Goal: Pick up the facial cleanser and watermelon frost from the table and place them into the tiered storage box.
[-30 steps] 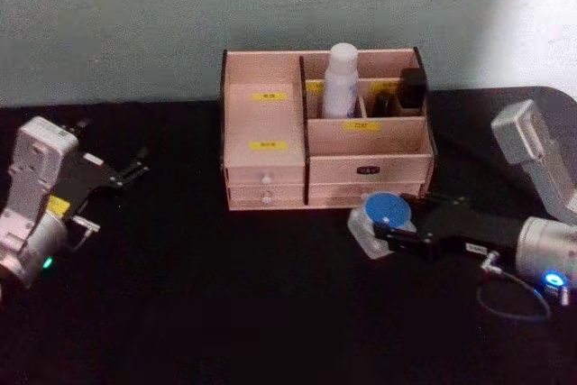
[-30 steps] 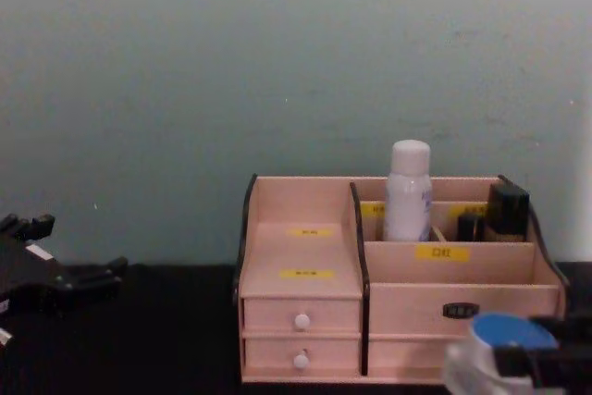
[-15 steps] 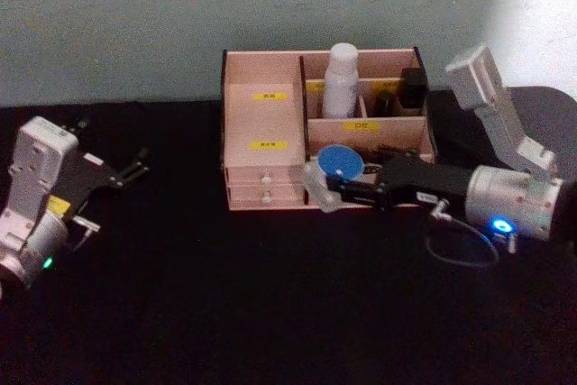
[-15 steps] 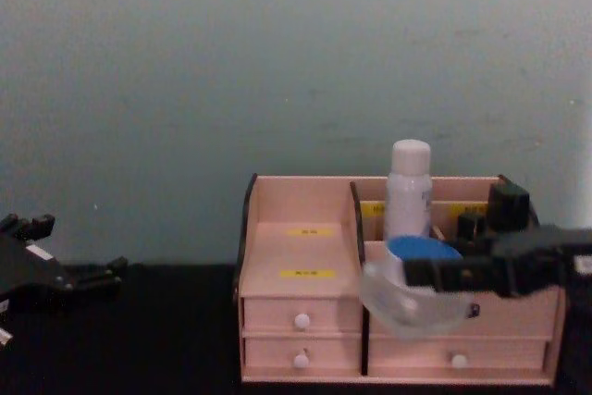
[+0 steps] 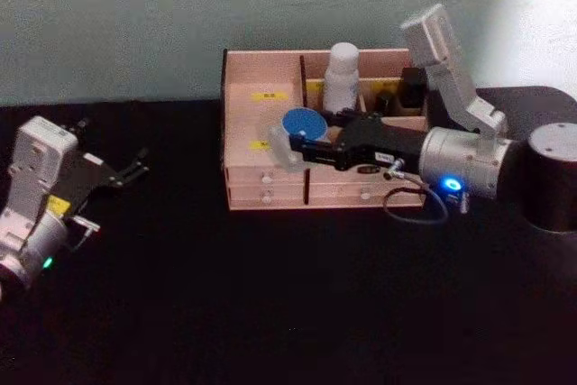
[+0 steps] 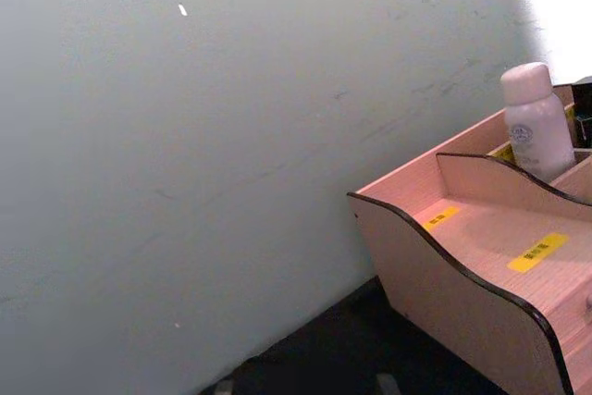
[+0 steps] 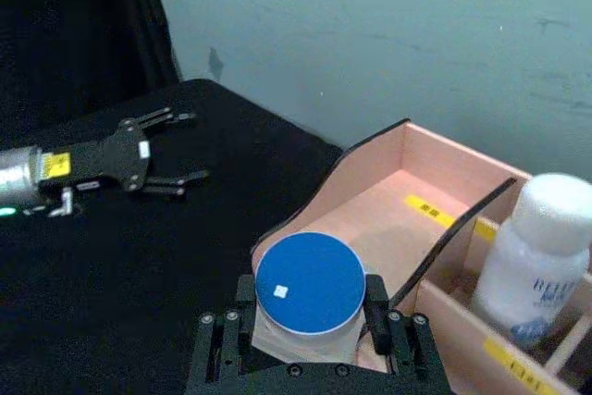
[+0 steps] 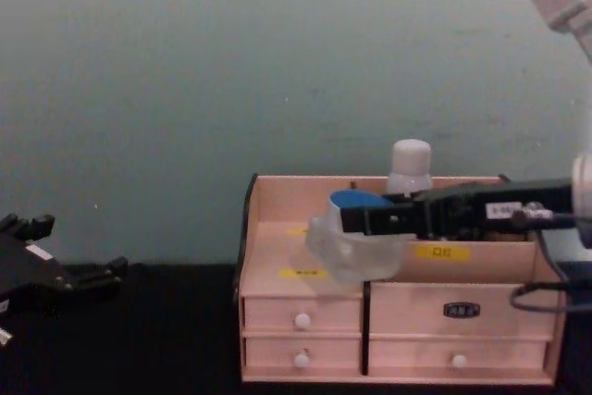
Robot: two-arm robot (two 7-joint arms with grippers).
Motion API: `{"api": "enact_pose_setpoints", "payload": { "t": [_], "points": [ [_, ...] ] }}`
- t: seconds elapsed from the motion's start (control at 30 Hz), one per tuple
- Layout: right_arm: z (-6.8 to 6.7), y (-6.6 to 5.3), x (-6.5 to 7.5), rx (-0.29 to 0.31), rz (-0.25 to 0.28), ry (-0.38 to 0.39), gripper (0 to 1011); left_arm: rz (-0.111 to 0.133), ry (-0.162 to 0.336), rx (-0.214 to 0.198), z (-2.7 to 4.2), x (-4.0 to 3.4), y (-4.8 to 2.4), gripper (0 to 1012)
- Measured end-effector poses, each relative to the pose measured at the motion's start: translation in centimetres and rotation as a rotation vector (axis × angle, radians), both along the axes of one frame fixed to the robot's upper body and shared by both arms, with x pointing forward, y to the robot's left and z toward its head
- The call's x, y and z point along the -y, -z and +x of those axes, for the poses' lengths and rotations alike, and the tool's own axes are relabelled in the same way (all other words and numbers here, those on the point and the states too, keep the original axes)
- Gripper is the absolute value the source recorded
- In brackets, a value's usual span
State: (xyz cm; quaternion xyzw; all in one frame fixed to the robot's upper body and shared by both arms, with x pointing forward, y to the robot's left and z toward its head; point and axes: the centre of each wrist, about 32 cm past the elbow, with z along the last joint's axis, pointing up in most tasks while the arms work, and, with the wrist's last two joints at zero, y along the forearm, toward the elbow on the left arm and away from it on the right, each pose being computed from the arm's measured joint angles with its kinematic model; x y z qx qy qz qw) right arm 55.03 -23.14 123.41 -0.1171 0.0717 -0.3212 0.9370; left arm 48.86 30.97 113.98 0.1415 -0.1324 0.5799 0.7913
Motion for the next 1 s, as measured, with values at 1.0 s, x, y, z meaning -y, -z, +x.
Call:
{"api": "enact_pose_setpoints", "payload": {
  "t": [1.0],
  "points": [
    [5.3, 0.7, -2.9, -0.026, 0.004, 0.037, 706, 0.000, 0.000, 0.000, 0.00, 0.00, 0.00, 1001]
  ]
}}
